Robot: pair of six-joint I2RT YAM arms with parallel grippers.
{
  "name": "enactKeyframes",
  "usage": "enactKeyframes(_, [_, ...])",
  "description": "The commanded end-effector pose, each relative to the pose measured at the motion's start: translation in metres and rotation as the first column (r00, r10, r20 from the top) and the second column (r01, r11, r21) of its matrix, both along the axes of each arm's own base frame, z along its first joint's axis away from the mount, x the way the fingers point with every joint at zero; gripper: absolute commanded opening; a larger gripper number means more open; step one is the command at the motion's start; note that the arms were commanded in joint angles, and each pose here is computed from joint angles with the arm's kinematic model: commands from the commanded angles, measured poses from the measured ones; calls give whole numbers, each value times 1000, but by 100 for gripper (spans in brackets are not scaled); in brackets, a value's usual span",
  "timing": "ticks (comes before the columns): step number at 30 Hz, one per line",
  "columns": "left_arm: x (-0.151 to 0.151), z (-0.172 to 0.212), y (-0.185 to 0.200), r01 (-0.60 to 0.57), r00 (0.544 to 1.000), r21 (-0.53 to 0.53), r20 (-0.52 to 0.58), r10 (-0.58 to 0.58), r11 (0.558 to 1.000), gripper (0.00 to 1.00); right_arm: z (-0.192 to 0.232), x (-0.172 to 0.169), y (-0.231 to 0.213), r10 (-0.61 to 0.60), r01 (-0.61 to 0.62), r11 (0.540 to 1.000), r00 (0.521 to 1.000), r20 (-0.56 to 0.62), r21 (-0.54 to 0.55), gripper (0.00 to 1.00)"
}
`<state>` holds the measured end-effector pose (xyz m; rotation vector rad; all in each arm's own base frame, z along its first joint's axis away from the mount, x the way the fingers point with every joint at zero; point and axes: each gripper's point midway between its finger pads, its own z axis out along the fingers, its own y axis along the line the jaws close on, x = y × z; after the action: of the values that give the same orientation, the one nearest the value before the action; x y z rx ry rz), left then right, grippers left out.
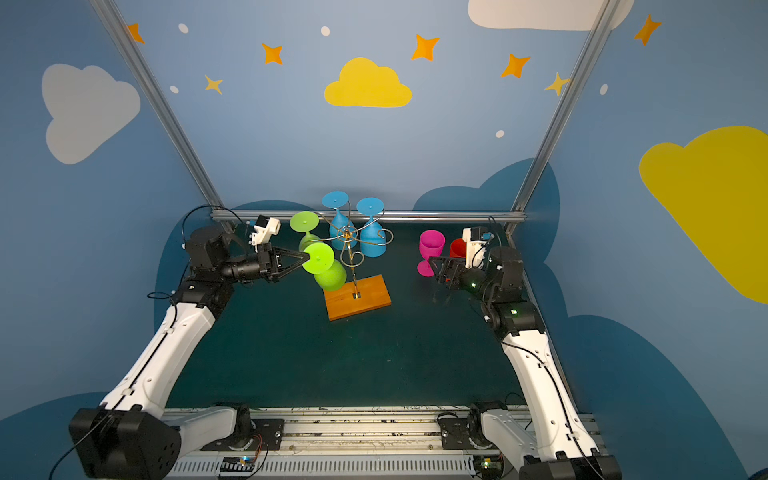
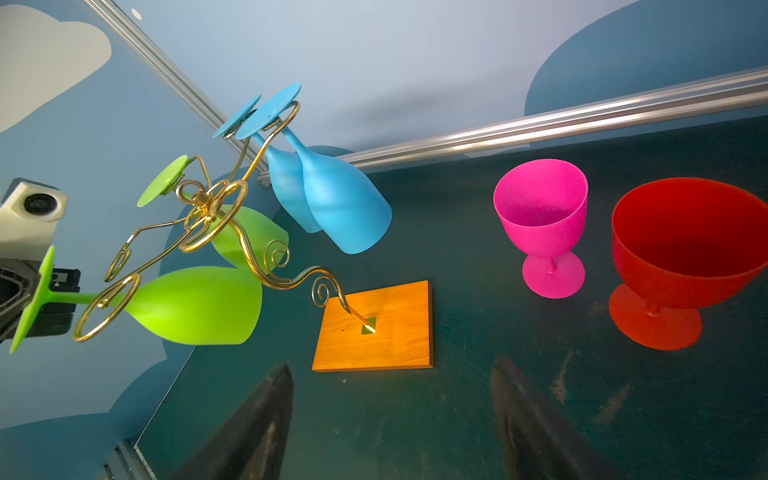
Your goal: Take the wine glass off the wine glass rack
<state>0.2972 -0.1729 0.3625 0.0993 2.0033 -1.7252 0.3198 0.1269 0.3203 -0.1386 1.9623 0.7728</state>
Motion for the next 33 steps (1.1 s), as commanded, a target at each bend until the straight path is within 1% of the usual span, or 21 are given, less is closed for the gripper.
enactKeyframes(1, [-15,2,7,-1,1000,15,28,0,1000,3,1,-6,1,6,-6,1000,1000,9,-5,75])
enactKeyframes(7, [-25,-1,37,-96,995,14,18,96,995,3,1,-6,1,10,-10,1000,1000,11,-6,75])
enactKeyframes(12, [-30,7,70,-222,974,36,48,221,974,3,3,-5,3,20,-20,1000,1000,16,-4,75])
enactKeyframes(17, [-25,27,92,-335,938,92,120,324,938,3,8,-5,3,31,-30,999,999,25,-25,75])
enactKeyframes(22, [-15,54,121,-472,877,111,167,451,875,3,13,-4,3,37,-35,999,998,45,-38,75])
enactKeyframes(25, [-11,76,132,-511,848,77,209,488,856,3,15,-4,3,40,-38,998,998,56,-42,75])
enactKeyframes(30, [-2,119,135,-481,835,-42,282,473,875,3,25,-3,0,28,-24,998,996,88,-56,75])
enactKeyframes(33, [0,144,137,-472,820,-90,320,474,877,3,38,-2,-1,22,-15,998,992,127,-54,75])
